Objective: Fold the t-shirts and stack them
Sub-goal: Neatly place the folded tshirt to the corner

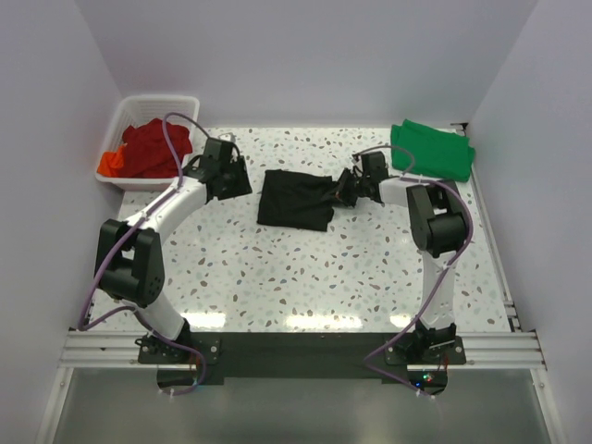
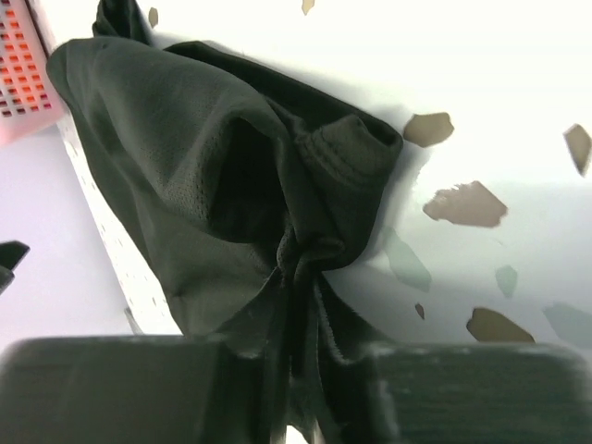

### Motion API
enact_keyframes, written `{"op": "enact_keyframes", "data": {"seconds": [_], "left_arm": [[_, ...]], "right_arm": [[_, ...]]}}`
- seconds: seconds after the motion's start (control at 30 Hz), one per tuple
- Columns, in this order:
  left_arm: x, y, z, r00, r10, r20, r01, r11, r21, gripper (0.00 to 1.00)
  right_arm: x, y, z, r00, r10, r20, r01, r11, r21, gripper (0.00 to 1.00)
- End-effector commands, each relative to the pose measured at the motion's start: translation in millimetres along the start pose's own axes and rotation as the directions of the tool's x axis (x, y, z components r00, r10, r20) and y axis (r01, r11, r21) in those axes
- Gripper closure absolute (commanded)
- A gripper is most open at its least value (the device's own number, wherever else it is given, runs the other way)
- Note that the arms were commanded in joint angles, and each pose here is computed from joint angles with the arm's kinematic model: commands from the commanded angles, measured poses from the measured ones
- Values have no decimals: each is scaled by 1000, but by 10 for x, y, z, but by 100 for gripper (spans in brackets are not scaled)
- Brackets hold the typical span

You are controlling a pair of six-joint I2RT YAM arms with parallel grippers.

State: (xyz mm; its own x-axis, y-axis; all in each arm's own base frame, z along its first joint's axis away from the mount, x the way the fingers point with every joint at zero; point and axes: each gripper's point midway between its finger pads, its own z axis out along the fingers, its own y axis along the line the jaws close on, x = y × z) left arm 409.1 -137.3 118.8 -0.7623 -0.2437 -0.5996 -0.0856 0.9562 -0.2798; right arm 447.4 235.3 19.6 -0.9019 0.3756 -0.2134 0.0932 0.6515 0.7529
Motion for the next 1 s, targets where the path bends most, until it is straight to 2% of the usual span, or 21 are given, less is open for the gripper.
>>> {"op": "enact_keyframes", "data": {"seconds": [0.0, 0.13, 0.2, 0.37, 0.47, 0.77, 0.97], "left_arm": [[-175, -31, -141, 998, -15, 62, 13, 999, 30, 47], [-168, -12, -152, 998, -17, 61, 15, 1000, 27, 47], [-168, -15, -162, 998, -17, 63, 15, 999, 30, 47], [-171, -2, -178, 998, -21, 67, 19, 999, 30, 47], [-157, 1, -171, 998, -22, 62, 20, 999, 29, 47], [-168, 18, -172, 998, -22, 62, 21, 1000, 19, 47], [-162, 21, -150, 998, -21, 52, 21, 1000, 14, 47]], "right_arm": [[144, -135, 24, 998, -9, -70, 13, 999, 53, 100], [52, -48, -54, 997, -65, -40, 67, 996, 59, 100], [-85, 17, -113, 990, -137, -10, 138, 987, 85, 100], [-409, -43, -343, 965, -261, 12, 247, 927, 282, 100], [-721, 102, -464, 942, -332, 52, 294, 890, 348, 100], [-1250, 330, -686, 876, -458, 150, 350, 819, 455, 100], [-1621, 338, -908, 823, -524, 221, 316, 745, 587, 100]]}}
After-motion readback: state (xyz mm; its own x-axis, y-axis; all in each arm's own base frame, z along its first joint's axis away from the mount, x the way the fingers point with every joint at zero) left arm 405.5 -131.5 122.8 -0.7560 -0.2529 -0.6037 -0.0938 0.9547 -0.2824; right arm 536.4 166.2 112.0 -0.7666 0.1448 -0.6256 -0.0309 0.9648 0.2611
